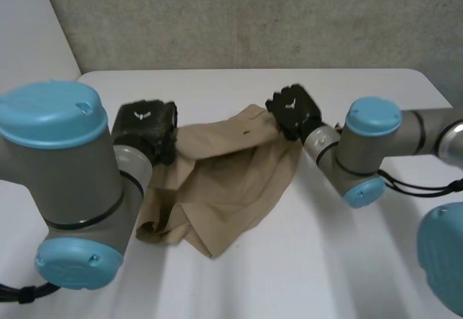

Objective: Fold the shorts.

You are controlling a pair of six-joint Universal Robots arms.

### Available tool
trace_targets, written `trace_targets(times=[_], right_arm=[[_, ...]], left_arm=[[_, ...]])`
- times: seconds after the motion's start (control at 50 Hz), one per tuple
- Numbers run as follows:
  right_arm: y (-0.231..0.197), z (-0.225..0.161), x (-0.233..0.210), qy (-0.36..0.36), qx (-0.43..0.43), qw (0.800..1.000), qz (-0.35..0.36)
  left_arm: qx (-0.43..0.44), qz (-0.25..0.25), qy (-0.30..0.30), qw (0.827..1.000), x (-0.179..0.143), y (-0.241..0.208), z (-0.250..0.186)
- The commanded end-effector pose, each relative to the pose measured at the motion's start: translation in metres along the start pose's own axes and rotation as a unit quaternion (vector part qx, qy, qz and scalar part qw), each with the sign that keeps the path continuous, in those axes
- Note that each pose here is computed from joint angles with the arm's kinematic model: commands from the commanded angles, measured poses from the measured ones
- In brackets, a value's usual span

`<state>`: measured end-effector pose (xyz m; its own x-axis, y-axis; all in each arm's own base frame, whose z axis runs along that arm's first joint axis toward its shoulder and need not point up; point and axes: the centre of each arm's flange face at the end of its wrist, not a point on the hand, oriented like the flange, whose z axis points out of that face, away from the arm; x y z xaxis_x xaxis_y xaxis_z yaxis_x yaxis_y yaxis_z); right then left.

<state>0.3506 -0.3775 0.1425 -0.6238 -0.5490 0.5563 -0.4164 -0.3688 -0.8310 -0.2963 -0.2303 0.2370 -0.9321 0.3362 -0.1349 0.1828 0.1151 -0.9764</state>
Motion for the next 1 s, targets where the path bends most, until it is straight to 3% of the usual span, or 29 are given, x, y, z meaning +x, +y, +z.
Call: trace_targets(times=[0.02, 0.12, 0.24, 0.36, 0.6, 0.72, 0.86, 1.0], right_arm=[[-0.071, -0.026, 0.051, 0.060, 0.034, 0.998, 0.010], [-0.123, -0.065, 0.081, 0.091, 0.056, 0.994, 0.014], [-0.156, -0.102, 0.097, 0.095, 0.046, 0.994, 0.017], [-0.206, -0.154, 0.112, 0.103, 0.053, 0.993, 0.022], [-0.265, -0.237, 0.133, 0.130, 0.061, 0.989, 0.045], [-0.256, -0.236, 0.127, 0.115, 0.036, 0.991, 0.054], [-0.179, -0.178, 0.111, 0.059, -0.076, 0.991, 0.093], [-0.117, -0.118, 0.098, 0.036, -0.125, 0.985, 0.115]], left_arm=[[0.064, -0.019, -0.008, 0.998, -0.007, -0.043, -0.002], [0.122, -0.036, -0.012, 0.992, -0.013, -0.082, -0.014], [0.173, -0.050, -0.006, 0.984, -0.017, -0.115, -0.032], [0.226, -0.059, 0.036, 0.972, -0.018, -0.147, -0.063], [0.243, -0.077, 0.088, 0.963, -0.020, -0.167, -0.141], [0.207, -0.090, 0.087, 0.970, -0.021, -0.151, -0.131], [0.096, -0.066, 0.030, 0.993, -0.031, -0.094, -0.042], [0.042, -0.051, 0.043, 0.997, -0.016, -0.055, 0.037]])
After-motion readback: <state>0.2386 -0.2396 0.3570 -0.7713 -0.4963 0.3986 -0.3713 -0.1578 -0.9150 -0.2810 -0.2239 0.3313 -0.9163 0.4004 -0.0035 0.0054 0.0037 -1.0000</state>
